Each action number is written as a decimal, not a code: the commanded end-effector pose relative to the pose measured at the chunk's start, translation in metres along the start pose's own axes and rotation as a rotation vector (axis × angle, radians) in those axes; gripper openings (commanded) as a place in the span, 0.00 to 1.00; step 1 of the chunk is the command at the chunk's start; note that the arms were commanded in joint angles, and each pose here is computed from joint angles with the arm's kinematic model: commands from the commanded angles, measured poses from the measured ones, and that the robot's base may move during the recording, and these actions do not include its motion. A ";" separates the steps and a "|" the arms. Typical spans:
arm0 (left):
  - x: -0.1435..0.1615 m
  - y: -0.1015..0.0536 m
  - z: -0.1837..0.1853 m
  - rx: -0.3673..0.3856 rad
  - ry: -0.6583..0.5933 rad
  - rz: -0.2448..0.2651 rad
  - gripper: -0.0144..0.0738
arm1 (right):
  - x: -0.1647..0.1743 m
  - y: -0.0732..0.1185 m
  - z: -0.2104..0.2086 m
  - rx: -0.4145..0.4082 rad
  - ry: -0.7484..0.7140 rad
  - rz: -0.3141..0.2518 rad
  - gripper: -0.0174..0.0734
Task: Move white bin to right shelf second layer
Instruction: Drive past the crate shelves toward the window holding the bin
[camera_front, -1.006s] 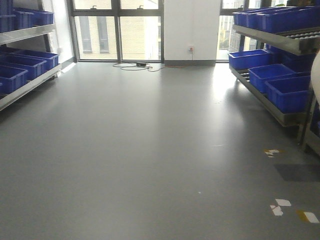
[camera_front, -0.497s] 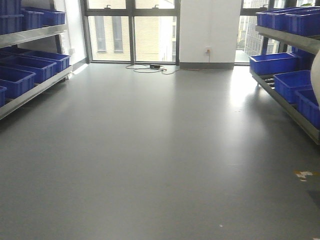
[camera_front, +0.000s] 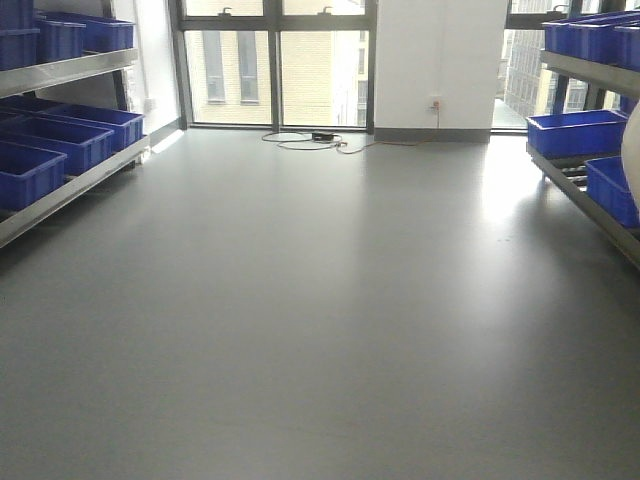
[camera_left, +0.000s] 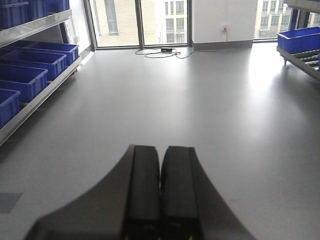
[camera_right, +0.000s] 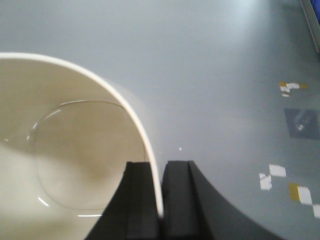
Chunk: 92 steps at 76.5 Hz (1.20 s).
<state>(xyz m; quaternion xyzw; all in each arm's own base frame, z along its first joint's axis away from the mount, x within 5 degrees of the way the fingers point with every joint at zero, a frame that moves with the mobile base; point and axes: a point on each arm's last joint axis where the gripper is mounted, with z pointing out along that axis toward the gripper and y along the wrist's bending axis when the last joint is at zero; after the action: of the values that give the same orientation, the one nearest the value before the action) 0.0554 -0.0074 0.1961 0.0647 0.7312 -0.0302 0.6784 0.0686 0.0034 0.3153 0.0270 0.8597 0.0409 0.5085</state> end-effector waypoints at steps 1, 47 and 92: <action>0.004 0.000 0.001 0.000 -0.065 -0.005 0.26 | -0.016 0.001 -0.004 -0.006 -0.113 0.008 0.24; 0.004 0.000 0.001 0.000 -0.065 -0.005 0.26 | -0.016 0.001 -0.004 -0.006 -0.113 0.008 0.24; 0.004 0.000 0.001 0.000 -0.065 -0.005 0.26 | -0.016 0.001 -0.004 -0.006 -0.113 0.008 0.24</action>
<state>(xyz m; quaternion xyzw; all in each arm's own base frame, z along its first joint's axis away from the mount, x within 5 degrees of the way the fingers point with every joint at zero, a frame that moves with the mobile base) 0.0554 -0.0074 0.1961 0.0647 0.7312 -0.0302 0.6784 0.0686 0.0034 0.3153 0.0270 0.8597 0.0409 0.5085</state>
